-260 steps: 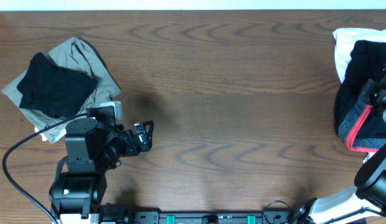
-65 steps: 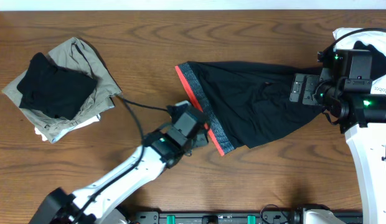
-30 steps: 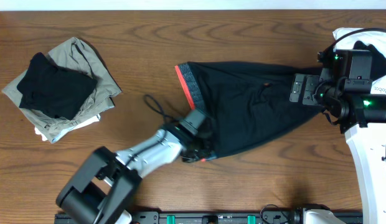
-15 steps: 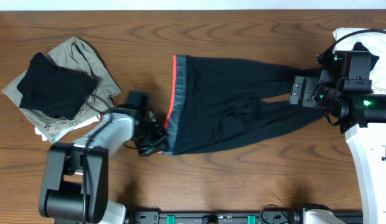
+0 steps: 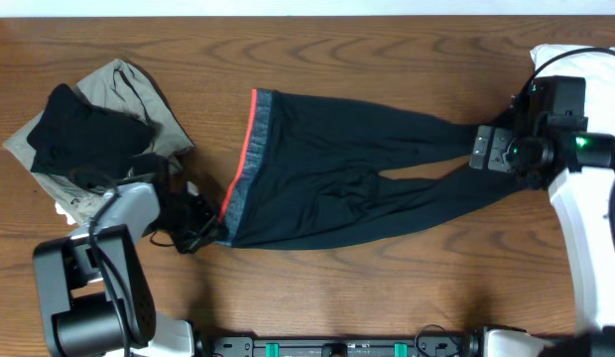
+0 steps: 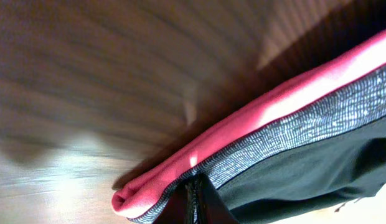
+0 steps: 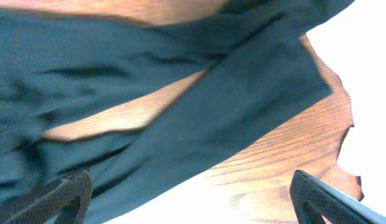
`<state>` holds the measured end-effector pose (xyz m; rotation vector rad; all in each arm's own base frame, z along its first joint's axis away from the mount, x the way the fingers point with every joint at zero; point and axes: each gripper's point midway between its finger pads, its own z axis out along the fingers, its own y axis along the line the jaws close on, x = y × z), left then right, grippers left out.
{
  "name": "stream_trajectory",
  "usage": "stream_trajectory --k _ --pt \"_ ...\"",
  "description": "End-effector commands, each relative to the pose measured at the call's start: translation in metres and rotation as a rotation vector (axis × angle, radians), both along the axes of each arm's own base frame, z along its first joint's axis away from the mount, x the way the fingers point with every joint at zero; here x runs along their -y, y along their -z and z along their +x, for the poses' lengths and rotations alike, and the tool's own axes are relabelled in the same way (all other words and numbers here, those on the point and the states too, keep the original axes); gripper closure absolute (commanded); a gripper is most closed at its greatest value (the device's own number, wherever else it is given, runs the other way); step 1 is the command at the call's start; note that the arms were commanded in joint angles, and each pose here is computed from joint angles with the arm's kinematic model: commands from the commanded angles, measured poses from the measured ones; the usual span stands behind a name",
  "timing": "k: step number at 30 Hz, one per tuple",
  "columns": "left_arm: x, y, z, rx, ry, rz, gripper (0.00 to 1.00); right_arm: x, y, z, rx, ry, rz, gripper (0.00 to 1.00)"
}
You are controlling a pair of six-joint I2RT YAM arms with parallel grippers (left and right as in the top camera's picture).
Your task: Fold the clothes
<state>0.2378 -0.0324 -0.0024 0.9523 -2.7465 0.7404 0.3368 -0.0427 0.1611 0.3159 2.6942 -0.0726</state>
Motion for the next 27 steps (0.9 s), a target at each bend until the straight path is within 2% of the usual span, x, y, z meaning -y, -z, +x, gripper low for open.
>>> stream_trajectory --k 1,8,13,20,27 --pt "-0.025 0.016 -0.018 -0.050 0.014 0.095 0.94 0.013 0.017 0.012 -0.022 0.046 0.028 0.01" --pt "-0.026 0.016 -0.020 -0.053 0.020 0.092 0.94 0.023 0.058 0.061 0.021 0.054 0.031 0.01" --pt "-0.026 0.016 -0.020 -0.054 0.021 0.091 0.94 0.029 0.102 0.086 0.015 0.096 0.048 0.06" --pt "-0.026 0.016 -0.020 -0.054 0.020 0.091 0.94 0.040 0.138 0.098 0.006 0.196 0.075 0.13" --pt "-0.026 0.016 -0.020 -0.050 0.021 0.092 0.94 0.066 0.140 0.088 -0.016 0.271 0.001 0.13"
